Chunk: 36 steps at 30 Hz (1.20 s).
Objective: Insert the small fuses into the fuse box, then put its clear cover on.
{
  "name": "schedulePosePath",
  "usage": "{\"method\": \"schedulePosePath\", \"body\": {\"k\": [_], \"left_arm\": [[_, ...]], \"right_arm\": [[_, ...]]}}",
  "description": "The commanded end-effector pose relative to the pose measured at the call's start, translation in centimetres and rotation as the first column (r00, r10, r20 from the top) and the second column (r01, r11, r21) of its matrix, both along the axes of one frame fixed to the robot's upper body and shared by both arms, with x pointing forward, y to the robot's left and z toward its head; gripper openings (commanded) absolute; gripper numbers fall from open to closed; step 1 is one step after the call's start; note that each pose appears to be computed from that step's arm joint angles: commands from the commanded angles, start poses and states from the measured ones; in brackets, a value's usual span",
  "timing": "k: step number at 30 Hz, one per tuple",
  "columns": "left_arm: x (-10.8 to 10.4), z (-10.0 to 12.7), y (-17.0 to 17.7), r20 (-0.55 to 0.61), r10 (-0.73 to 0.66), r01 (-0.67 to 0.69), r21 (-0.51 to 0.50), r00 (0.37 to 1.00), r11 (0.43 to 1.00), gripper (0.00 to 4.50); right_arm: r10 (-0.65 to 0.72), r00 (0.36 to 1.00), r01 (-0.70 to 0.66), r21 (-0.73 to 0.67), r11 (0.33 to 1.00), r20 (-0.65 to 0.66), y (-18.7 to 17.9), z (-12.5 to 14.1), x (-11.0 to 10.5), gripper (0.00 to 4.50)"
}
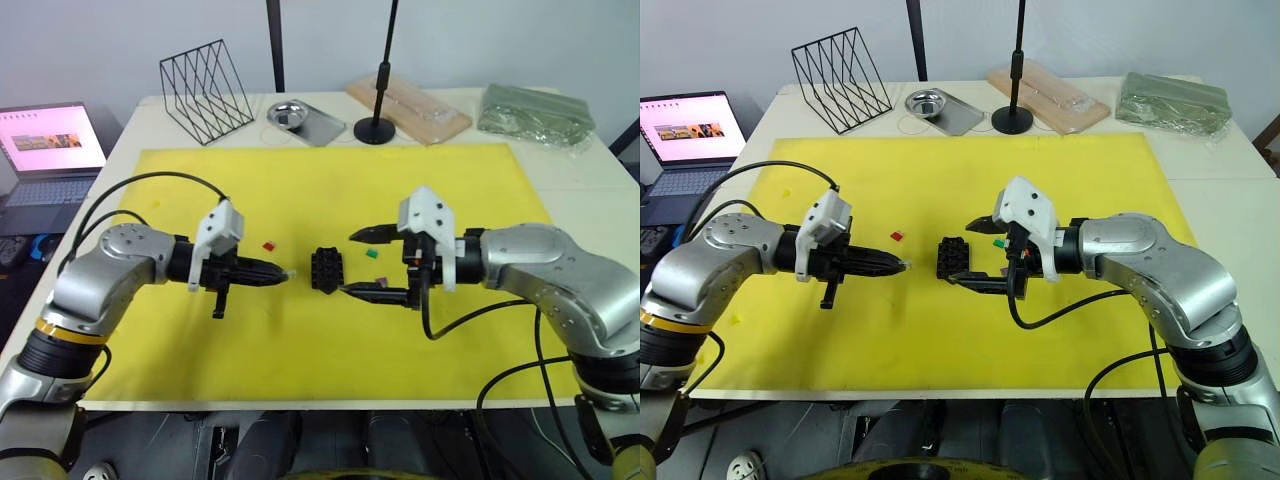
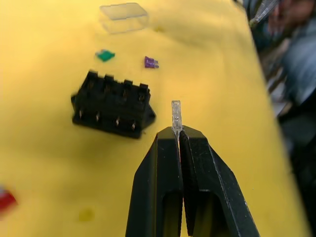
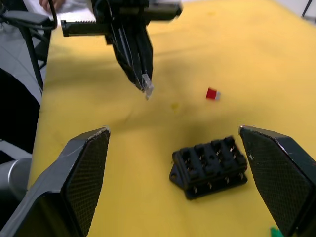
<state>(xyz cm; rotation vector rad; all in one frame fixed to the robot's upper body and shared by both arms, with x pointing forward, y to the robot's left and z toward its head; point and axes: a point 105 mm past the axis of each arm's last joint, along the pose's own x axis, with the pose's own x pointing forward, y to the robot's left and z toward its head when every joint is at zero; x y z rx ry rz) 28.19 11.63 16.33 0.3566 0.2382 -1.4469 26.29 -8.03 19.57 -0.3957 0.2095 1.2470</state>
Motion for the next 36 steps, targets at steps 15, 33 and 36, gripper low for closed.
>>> {"method": "schedulePosePath", "body": {"k": [15, 33, 36], "left_arm": [[0.7, 0.7, -2.2, 0.26, -0.098, 0.08, 0.078, 0.961, 0.994, 0.0], [0.5, 1.3, -3.4, 0.338, -0.152, 0.131, 0.084, 0.929, 0.988, 0.0], [0.6, 1.4, -3.5, 0.341, -0.152, 0.133, 0.081, 0.928, 0.988, 0.0]], "right_arm": [[0.031, 0.991, -0.023, -0.069, 0.997, 0.129, 2.6, 0.0, 0.4, 1.7], [0.033, 0.994, -0.026, -0.067, 0.997, 0.1, 3.2, -1.2, 0.6, 1.7], [0.033, 0.995, -0.027, -0.065, 0.998, 0.097, 3.2, -1.3, 0.6, 1.7]]}}
